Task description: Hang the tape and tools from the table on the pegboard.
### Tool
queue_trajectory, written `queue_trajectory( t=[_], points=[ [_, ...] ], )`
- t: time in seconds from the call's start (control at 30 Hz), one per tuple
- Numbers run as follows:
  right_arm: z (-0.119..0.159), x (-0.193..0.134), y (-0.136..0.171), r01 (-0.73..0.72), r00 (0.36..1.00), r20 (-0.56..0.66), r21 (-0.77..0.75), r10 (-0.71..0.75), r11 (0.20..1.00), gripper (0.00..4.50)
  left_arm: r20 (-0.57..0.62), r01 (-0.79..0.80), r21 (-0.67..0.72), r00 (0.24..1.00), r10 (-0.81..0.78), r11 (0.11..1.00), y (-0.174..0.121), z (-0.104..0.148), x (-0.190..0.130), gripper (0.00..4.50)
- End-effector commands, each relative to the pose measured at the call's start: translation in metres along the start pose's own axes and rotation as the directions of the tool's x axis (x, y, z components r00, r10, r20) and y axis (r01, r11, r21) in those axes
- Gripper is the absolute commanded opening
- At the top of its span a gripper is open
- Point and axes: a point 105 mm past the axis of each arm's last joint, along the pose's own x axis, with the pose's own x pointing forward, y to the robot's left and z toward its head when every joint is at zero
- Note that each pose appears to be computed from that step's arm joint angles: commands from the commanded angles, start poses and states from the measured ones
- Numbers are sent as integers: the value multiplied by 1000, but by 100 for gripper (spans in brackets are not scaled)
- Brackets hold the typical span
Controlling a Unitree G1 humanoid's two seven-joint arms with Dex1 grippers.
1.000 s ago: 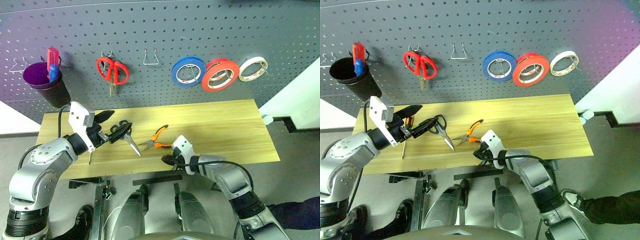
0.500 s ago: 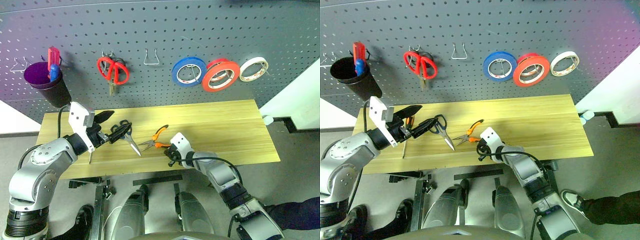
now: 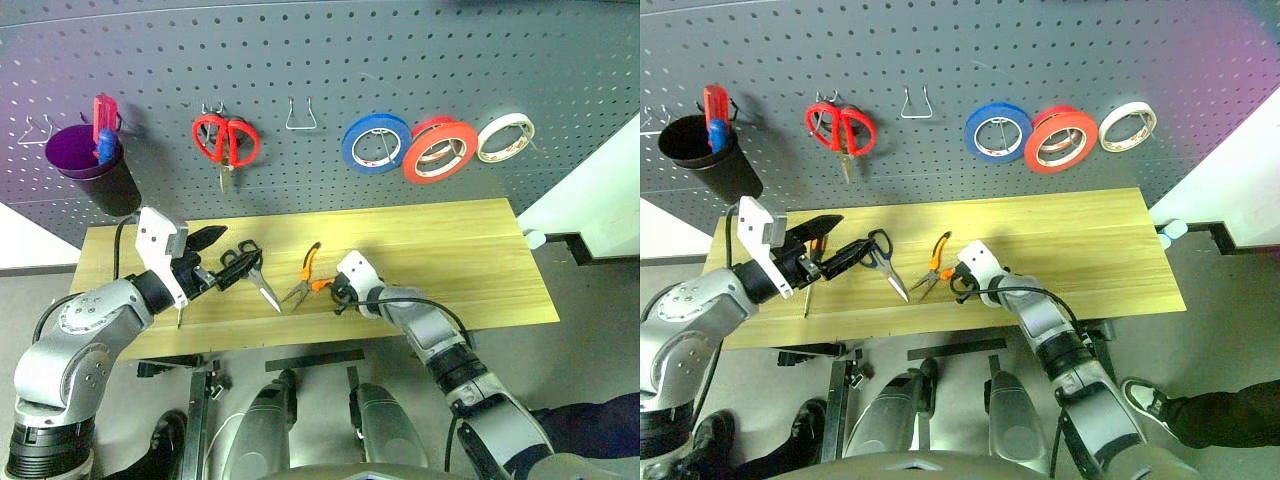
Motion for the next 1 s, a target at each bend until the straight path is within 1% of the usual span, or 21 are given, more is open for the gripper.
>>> queue_trajectory(
  t=[0.03,0.07,0.2,0.27,0.47,0.53,0.63,0.7,0.73,0.77,0.87,0.9,0.93,0.97,1.0],
  points=[
    [19,5,-4,18,997,71,7,-19,1000,4,11,9,32,1000,-9,999,-4,8,-10,450],
    [22,7,-4,22,996,81,22,-24,1000,4,6,9,30,1000,-10,999,-4,7,-11,450],
    [28,15,-3,48,995,91,-4,-47,999,4,-12,9,26,1000,-9,1000,-7,3,-16,450],
    [34,16,-1,49,991,122,-7,-47,999,4,-20,11,19,1000,-11,1000,-8,1,-18,450],
    [36,14,-10,106,985,140,-17,-102,994,4,-29,15,7,999,-15,1000,-10,-1,-21,450],
    [45,10,-12,104,976,191,18,-106,994,4,-30,17,1,999,-17,1000,-11,-1,-21,450],
    [44,6,-10,74,979,187,62,-84,995,4,-39,24,-3,999,-24,1000,-13,-3,-21,450],
    [42,3,-3,38,983,174,106,-57,994,40,-46,24,-6,999,-25,1000,-11,-4,-23,450],
    [44,1,0,34,983,175,106,-52,994,61,-49,22,-3,999,-22,1000,-9,-3,-24,450],
    [48,-3,7,8,981,189,142,-35,990,87,-51,20,-1,998,-20,1000,-8,-3,-26,450],
    [60,-14,19,-12,978,204,235,-37,972,193,-59,13,9,998,-12,1000,-4,-2,-29,450],
    [60,-17,21,-5,981,186,266,-46,964,227,-61,11,11,998,-11,1000,-3,-1,-30,450],
    [61,-19,24,2,984,169,263,-48,965,254,-62,11,11,998,-10,1000,-3,-2,-30,450],
    [61,-21,29,1,988,148,262,-42,965,296,-64,11,8,998,-11,1000,-3,-3,-30,450],
    [60,-22,33,7,991,125,275,-43,961,326,-66,12,6,998,-12,1000,-4,-4,-30,450]
  ],
)
